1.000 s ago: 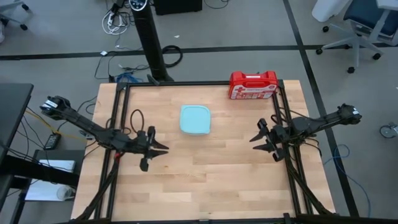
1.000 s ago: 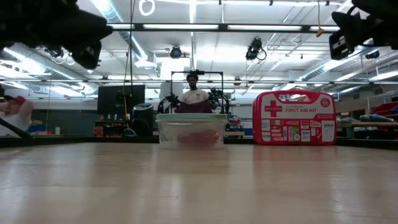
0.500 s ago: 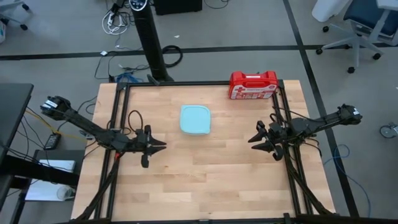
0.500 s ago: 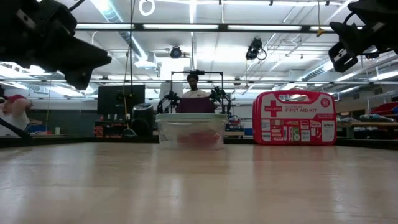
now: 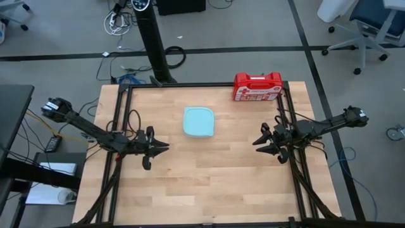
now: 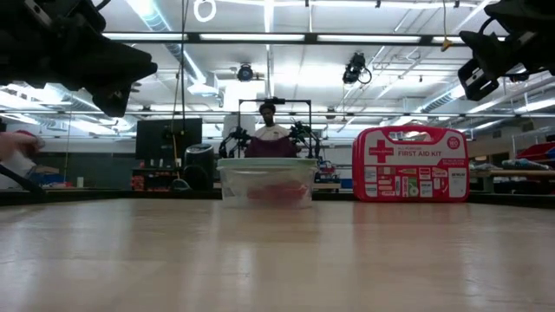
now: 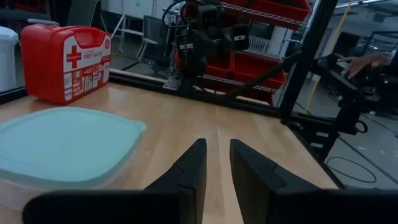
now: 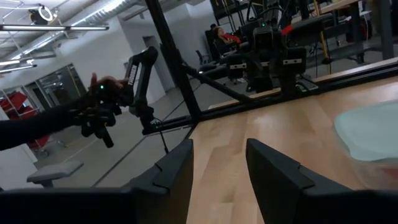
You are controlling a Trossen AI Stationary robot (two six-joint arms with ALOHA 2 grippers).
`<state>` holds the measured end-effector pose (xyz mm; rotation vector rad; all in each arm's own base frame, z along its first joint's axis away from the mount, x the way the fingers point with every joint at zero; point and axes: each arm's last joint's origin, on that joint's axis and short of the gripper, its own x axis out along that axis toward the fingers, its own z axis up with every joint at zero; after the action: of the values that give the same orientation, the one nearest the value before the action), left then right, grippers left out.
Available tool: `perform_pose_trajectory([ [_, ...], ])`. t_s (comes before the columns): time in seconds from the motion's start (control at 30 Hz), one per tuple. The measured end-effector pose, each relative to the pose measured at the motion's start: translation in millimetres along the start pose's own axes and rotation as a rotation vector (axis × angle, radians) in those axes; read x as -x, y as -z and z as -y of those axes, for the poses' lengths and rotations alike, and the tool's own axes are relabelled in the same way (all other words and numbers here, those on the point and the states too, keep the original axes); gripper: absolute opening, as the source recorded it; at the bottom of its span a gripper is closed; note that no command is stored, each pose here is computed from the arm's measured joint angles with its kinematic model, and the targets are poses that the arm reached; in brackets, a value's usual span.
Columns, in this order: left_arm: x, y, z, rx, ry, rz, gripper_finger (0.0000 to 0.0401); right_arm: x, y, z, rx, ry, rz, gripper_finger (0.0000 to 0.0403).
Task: Roll bandage
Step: Return to Home Position
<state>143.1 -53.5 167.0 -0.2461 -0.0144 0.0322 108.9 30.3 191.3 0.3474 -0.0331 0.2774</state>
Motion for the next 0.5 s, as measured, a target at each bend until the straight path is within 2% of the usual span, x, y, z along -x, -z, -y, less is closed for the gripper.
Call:
perform_pose_trajectory([
  [0.23,4.5,6.6,-3.9,-0.009,-0.002,-0.016,0.0076,6.3,-6.9,-2.4,0.0,-0.025,0.071,0.0149],
  [0.5,8.0,20.1,-9.3,-0.083,-0.037,-0.153,0.0076,15.8,-15.5,-5.4,0.0,-0.059,0.167,0.0149],
])
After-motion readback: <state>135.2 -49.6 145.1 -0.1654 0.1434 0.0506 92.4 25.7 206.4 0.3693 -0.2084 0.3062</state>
